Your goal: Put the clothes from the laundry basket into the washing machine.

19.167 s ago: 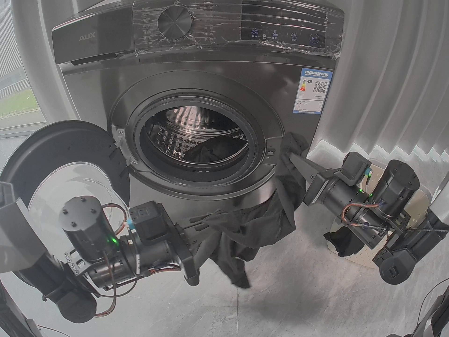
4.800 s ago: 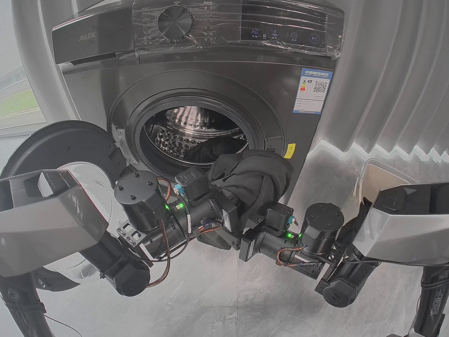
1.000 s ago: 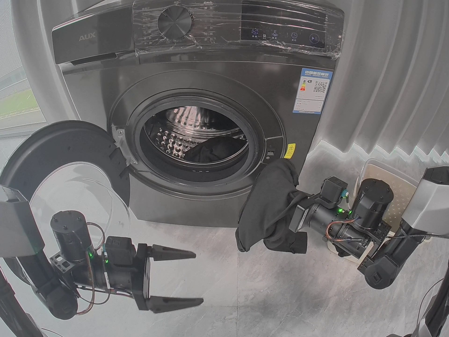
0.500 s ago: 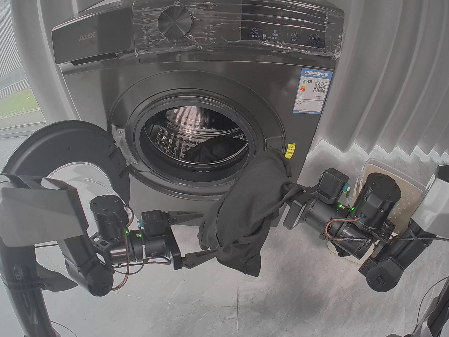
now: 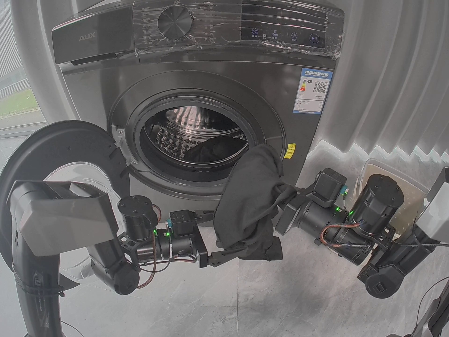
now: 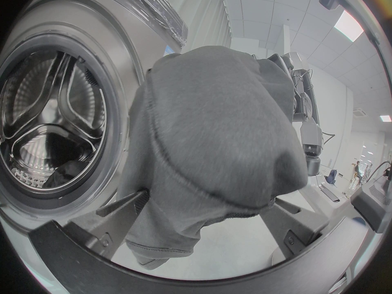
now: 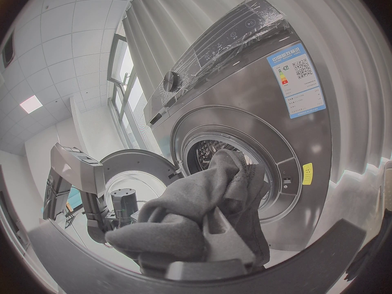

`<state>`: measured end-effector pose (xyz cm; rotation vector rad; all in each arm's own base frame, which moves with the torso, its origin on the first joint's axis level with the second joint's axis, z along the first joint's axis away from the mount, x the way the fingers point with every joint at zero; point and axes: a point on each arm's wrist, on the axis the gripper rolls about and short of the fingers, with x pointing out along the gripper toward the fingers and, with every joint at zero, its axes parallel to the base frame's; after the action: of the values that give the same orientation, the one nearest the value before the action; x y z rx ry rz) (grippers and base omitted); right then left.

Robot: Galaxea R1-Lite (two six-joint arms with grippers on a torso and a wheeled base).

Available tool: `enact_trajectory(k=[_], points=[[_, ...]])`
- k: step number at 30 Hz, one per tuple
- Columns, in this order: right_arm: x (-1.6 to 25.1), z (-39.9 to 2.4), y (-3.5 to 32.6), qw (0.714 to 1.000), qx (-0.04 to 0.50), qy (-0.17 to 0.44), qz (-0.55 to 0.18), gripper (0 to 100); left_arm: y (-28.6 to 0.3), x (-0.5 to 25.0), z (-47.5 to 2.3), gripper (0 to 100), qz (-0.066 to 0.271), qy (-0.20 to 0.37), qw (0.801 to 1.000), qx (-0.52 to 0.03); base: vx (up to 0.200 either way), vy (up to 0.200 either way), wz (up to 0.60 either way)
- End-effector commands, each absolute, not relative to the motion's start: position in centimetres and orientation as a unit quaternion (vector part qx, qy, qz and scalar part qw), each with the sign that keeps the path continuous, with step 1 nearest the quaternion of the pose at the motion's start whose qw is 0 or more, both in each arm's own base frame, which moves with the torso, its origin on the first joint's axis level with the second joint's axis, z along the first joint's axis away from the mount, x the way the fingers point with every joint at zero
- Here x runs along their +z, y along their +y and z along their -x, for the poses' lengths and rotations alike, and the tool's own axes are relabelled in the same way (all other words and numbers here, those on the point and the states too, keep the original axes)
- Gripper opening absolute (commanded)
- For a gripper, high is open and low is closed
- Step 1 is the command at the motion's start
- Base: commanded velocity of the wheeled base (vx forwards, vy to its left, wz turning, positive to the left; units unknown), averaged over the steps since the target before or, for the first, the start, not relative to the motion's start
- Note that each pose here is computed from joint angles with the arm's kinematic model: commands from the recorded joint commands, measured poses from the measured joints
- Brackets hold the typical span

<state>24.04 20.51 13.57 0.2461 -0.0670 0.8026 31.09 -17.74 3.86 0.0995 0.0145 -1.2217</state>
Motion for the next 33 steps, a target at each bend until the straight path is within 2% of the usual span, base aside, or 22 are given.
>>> enact_trajectory(k=[1, 8, 12, 13, 25, 33], points=[[13.0, -24.2, 20.8, 0.914, 0.386, -0.025, -0.117, 0, -19.1, 4.4, -31.9, 100, -0.037, -0.011, 0.813, -0.581, 0.000, 0.000, 0.00], [12.7, -24.4, 20.7, 0.920, 0.373, -0.021, -0.119, 0, -21.3, 4.7, -32.5, 100, -0.027, -0.028, 0.815, -0.578, 0.000, 0.000, 0.00], [12.8, -24.6, 20.5, 0.921, 0.369, -0.020, -0.123, 0, -21.4, 4.2, -32.6, 100, -0.030, -0.025, 0.821, -0.569, 0.000, 0.000, 0.00], [12.8, -24.6, 20.4, 0.921, 0.368, -0.020, -0.123, 0, -21.3, 4.0, -32.6, 0, -0.031, -0.023, 0.822, -0.568, 0.000, 0.000, 0.00], [13.4, -26.3, 18.3, 0.935, 0.330, -0.038, -0.125, 0, -20.8, 3.9, -31.9, 0, -0.032, -0.012, 0.823, -0.568, 0.000, 0.000, 0.00], [13.2, -27.4, 17.4, 0.941, 0.313, -0.039, -0.124, 0, -20.3, 6.9, -30.4, 0, -0.033, -0.036, 0.819, -0.571, 0.000, 0.000, 0.00]])
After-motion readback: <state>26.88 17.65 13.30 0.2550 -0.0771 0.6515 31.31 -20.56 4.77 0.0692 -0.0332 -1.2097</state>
